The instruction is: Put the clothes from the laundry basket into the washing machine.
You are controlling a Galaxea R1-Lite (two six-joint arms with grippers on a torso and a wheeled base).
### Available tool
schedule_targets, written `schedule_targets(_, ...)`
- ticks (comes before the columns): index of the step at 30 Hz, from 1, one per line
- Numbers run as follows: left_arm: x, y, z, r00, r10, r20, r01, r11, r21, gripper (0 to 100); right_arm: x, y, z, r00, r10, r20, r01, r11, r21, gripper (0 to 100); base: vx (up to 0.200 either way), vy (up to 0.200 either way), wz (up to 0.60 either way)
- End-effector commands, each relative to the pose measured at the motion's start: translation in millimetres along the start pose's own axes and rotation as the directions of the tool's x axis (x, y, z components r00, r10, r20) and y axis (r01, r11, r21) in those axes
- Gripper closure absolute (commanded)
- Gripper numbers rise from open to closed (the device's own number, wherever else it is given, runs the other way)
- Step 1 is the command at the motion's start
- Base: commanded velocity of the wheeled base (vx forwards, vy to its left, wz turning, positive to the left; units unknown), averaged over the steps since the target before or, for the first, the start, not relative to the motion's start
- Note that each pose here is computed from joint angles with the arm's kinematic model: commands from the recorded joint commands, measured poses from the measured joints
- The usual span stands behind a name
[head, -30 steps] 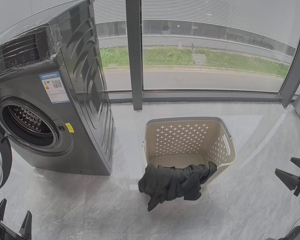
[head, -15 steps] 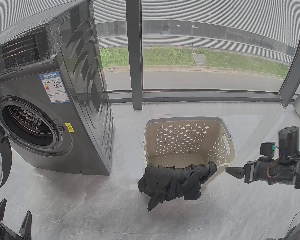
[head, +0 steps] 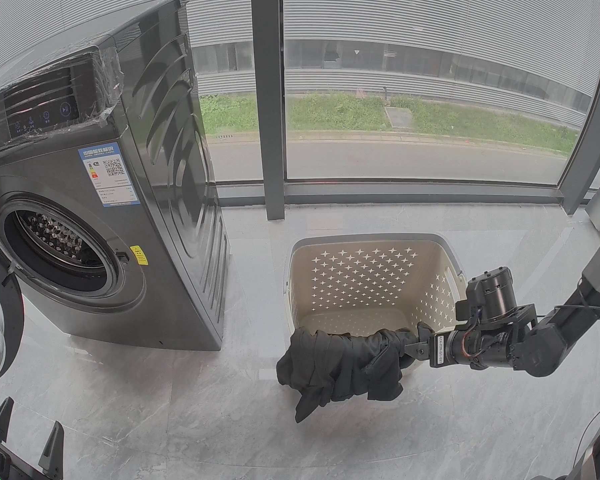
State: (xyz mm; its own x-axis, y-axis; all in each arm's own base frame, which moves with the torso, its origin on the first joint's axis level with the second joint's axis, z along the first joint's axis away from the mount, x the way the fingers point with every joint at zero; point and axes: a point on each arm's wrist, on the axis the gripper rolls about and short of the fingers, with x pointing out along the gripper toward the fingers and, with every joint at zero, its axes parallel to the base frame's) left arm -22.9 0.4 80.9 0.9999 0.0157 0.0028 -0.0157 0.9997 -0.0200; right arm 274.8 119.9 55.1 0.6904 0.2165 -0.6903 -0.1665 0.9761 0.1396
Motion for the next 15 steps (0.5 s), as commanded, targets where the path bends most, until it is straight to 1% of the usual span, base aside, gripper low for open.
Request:
schedule_targets(1, 0.1, 0.1, -4.8, 1.000, 0.000, -0.001, 0.000, 1.000, -0.001, 0, 26.9, 1.3, -10.5, 0.998, -0.031, -0.059, 0.031, 1.000, -0.004, 0, 0.000, 0.000, 0.00)
schedule_targets(7, 0.1, 0.1, -4.8, 1.000, 0.000, -0.001, 0.000, 1.000, -0.001, 0, 35.9, 4.4, -11.6, 0.997, -0.029, -0.070, 0.029, 1.000, -0.009, 0, 0.000, 0.000, 0.00)
schedule_targets(12, 0.1, 0.1, -4.8, 1.000, 0.001, -0.001, -0.001, 1.000, -0.001, 0, 44.0, 4.5, -13.8, 0.996, -0.033, -0.083, 0.033, 0.999, 0.000, 0, 0.000, 0.000, 0.00)
schedule_targets(15, 0.1, 0.1, -4.8, 1.000, 0.001, -0.001, -0.001, 1.000, -0.001, 0, 50.8, 8.4, -15.6, 0.995, -0.028, -0.092, 0.028, 1.000, -0.004, 0, 0.000, 0.000, 0.00)
